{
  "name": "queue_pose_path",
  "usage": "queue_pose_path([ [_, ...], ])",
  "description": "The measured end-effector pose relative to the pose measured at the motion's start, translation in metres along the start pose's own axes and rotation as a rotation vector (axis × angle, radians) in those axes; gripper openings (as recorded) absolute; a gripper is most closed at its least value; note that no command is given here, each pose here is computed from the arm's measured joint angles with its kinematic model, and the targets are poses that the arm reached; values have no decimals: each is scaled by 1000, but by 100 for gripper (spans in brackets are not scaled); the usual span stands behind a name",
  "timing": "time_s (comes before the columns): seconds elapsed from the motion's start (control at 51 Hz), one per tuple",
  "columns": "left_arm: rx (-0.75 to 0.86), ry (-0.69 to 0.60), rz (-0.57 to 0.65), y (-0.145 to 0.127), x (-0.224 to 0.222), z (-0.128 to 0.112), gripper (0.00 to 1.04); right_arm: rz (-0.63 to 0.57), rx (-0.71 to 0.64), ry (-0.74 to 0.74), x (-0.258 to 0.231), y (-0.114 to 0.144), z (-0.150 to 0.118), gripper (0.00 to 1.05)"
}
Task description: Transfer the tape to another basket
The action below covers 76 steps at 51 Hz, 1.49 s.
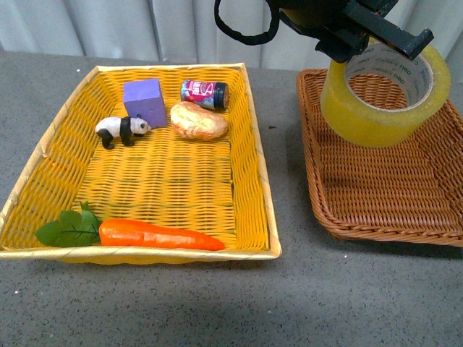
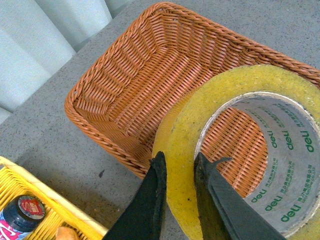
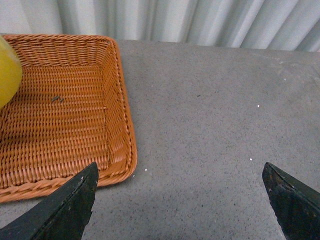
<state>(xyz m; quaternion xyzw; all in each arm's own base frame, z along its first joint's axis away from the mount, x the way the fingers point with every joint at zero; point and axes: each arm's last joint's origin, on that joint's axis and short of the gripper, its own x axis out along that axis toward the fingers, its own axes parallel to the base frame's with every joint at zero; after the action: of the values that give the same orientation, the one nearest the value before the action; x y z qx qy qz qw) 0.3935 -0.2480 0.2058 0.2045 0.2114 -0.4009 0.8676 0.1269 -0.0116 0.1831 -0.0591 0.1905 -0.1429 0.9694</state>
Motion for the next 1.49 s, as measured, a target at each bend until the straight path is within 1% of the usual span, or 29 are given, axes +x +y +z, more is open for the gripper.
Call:
queue_pose_path([
  [0.078, 0, 0, 1, 0, 0, 0, 13, 57, -13, -2, 13, -1, 20, 96],
  [0.176, 0, 1, 0, 0, 0, 0, 13, 163, -54, 31, 37, 0, 45, 96],
  [0.333, 0, 1, 0, 0, 0, 0, 13, 298, -123, 99, 75, 8, 73, 96],
  [0.412, 0, 1, 0, 0, 0, 0, 13, 395, -187, 178, 104, 20, 86, 96],
  [0.51, 0, 1, -1, 0, 0, 0, 13, 465, -227, 222, 124, 31, 93, 96],
  [0.706, 0, 1, -1, -1, 0, 0, 13, 583, -345, 237, 167, 62, 115, 96],
  [0.863, 0, 1, 0, 0, 0, 0, 13, 641, -380, 245, 179, 76, 120, 96],
  [1.0, 0, 1, -1, 0, 0, 0, 13, 664, -419, 259, 187, 87, 116, 96],
  [1.196, 0, 1, -1, 0, 0, 0, 13, 672, -447, 303, 195, 96, 108, 96],
  [1.333, 0, 1, 0, 0, 0, 0, 13, 667, -457, 308, 198, 100, 107, 96],
  [1.49, 0, 1, 0, 0, 0, 0, 13, 663, -463, 311, 199, 102, 107, 74],
])
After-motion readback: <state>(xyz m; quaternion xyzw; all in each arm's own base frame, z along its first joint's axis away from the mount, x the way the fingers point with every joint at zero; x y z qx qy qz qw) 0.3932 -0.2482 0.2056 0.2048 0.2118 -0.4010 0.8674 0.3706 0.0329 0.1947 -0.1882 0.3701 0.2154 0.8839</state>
